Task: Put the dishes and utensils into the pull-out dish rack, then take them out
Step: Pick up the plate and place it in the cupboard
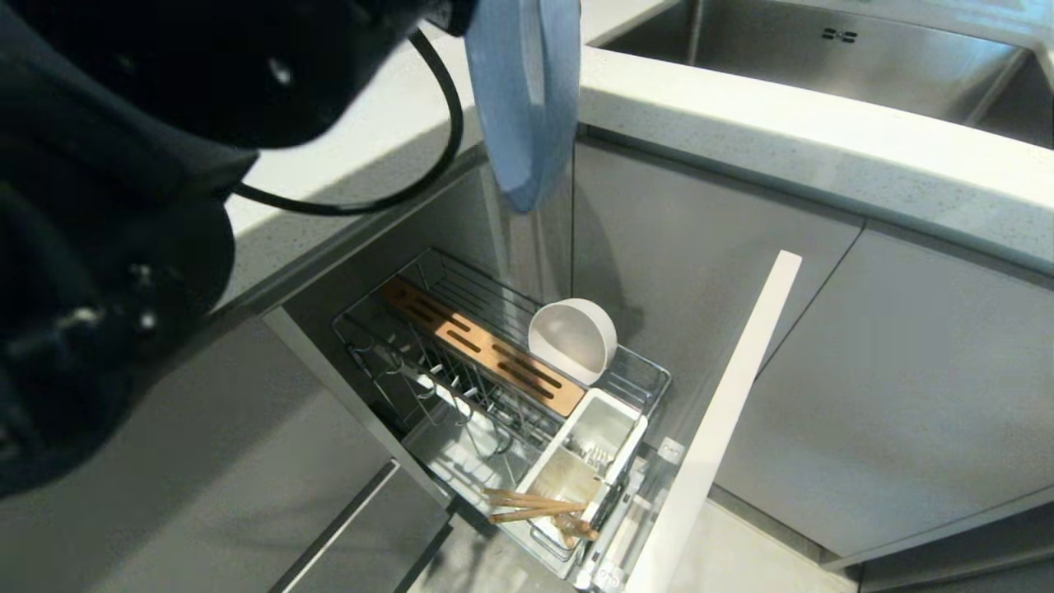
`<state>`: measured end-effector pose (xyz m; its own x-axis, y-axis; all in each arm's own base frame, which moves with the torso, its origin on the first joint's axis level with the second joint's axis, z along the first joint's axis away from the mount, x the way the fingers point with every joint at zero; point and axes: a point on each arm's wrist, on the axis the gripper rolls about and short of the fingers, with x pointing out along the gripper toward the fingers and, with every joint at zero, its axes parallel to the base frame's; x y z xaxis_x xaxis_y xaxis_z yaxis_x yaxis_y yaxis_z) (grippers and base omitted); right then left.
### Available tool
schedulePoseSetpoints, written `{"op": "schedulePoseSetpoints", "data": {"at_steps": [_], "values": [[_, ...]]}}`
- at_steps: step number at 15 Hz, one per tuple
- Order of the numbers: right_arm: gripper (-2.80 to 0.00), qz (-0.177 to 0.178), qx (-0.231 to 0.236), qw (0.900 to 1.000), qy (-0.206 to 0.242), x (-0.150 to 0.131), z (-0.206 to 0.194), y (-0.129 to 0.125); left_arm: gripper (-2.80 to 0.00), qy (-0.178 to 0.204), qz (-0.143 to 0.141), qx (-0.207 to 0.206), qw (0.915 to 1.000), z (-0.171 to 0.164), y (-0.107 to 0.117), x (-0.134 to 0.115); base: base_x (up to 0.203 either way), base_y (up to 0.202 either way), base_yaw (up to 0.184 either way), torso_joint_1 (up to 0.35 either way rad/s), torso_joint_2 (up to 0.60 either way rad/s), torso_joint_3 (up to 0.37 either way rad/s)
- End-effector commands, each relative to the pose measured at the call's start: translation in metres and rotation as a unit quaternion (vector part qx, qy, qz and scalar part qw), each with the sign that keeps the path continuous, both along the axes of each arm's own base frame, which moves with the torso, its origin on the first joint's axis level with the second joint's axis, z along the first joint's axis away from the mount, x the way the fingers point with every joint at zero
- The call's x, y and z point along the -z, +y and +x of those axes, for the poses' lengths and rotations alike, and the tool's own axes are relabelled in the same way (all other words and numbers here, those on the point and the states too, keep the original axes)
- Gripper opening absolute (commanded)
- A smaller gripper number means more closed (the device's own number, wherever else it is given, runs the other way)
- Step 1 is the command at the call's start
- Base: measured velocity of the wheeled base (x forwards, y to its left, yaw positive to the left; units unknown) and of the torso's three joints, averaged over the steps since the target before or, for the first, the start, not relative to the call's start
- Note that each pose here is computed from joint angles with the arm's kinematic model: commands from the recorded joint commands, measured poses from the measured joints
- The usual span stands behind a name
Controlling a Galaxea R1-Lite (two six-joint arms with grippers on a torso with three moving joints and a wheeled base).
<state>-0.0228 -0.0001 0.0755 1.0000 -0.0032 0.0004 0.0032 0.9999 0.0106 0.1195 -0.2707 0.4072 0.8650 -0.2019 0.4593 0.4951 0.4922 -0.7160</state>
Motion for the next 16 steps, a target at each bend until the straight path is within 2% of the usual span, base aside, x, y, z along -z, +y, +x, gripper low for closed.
{"op": "schedulePoseSetpoints", "data": {"at_steps": [1, 3, 6, 8, 12, 14, 16], "values": [[-2.8, 0.0, 0.0, 1.0, 0.001, 0.0, 0.0, 0.0, -2.8, 0.028, 0.001, 0.016, 0.9995, -0.009, -0.011, 0.017, 0.0, 0.0, 0.0, 0.0, 0.0, 0.0], [-2.8, 0.0, 0.0, 1.0, 0.001, 0.0, 0.0, 0.0, -2.8, 0.055, -0.006, 0.01, 0.9984, -0.01, -0.017, 0.029, 0.0, 0.0, 0.0, 0.0, 0.0, 0.0], [-2.8, 0.0, 0.0, 1.0, 0.001, 0.0, 0.0, 0.0, -2.8, 0.105, -0.008, -0.016, 0.9943, -0.003, -0.033, 0.061, 0.0, 0.0, 0.0, 0.0, 0.0, 0.0], [-2.8, 0.0, 0.0, 1.0, 0.001, 0.0, 0.0, 0.0, -2.8, 0.128, -0.016, -0.035, 0.991, 0.01, -0.034, 0.081, 0.0, 0.0, 0.0, 0.0, 0.0, 0.0], [-2.8, 0.0, 0.0, 1.0, 0.001, 0.0, 0.0, 0.0, -2.8, 0.154, -0.045, -0.061, 0.9852, 0.028, -0.036, 0.112, 0.0, 0.0, 0.0, 0.0, 0.0, 0.0], [-2.8, 0.0, 0.0, 1.0, 0.001, 0.0, 0.0, 0.0, -2.8, 0.151, -0.066, -0.074, 0.9836, 0.038, -0.035, 0.124, 0.0, 0.0, 0.0, 0.0, 0.0, 0.0], [-2.8, 0.0, 0.0, 1.0, 0.001, 0.0, 0.0, 0.0, -2.8, 0.149, -0.073, -0.086, 0.9825, 0.046, -0.033, 0.131, 0.0, 0.0, 0.0, 0.0, 0.0, 0.0]]}}
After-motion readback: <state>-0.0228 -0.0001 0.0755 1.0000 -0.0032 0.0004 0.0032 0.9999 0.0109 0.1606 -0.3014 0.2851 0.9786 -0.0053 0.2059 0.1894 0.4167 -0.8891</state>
